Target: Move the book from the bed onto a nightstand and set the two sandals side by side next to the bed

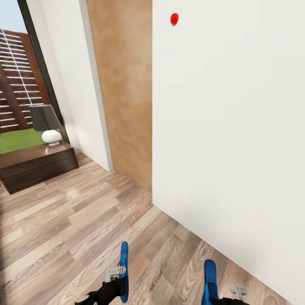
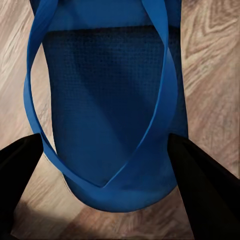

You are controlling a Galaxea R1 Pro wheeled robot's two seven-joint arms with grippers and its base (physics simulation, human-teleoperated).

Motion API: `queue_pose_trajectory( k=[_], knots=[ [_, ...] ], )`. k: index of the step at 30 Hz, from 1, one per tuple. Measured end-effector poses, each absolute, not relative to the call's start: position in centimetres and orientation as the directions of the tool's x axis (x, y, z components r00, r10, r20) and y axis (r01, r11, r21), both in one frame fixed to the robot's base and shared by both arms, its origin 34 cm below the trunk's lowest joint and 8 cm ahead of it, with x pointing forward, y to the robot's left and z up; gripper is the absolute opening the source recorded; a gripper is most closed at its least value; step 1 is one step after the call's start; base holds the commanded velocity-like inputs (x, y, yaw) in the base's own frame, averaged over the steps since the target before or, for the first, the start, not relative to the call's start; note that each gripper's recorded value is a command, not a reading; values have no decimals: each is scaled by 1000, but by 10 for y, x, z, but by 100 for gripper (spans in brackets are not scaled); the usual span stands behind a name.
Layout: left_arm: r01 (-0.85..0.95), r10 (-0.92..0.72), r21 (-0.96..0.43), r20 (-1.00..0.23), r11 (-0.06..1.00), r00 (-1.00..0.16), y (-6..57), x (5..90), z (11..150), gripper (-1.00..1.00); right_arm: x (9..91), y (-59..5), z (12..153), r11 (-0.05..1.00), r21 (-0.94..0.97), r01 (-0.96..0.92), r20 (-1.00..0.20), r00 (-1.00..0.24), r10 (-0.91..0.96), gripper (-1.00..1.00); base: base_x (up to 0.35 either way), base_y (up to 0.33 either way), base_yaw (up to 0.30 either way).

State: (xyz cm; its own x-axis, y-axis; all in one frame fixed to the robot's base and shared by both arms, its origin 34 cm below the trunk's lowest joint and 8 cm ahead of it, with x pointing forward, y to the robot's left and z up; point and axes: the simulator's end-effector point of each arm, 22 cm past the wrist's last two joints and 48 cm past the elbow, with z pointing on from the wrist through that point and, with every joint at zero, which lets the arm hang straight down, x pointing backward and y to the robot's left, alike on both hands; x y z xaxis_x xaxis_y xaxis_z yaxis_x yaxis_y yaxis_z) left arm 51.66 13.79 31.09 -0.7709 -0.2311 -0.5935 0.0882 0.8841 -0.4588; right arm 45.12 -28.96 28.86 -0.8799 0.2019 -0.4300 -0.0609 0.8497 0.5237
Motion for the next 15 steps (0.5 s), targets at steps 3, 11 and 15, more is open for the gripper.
queue_pose_trajectory(
  k=[3, 11, 15],
  knots=[
    [88, -231, -459, -594, 884, -771, 138, 517, 311, -100, 451, -289, 289, 849, 524, -61, -430, -880, 202, -100, 311, -78, 258],
    [88, -231, -459, -593, 884, -771, 137, 517, 311, -100, 451, -289, 289, 850, 524, -61, -430, -880, 202, -100, 307, -79, 287],
    [88, -231, -459, -593, 884, -771, 137, 517, 311, -100, 451, -289, 289, 849, 524, -61, -429, -880, 202, -100, 293, -79, 128]
  ],
)
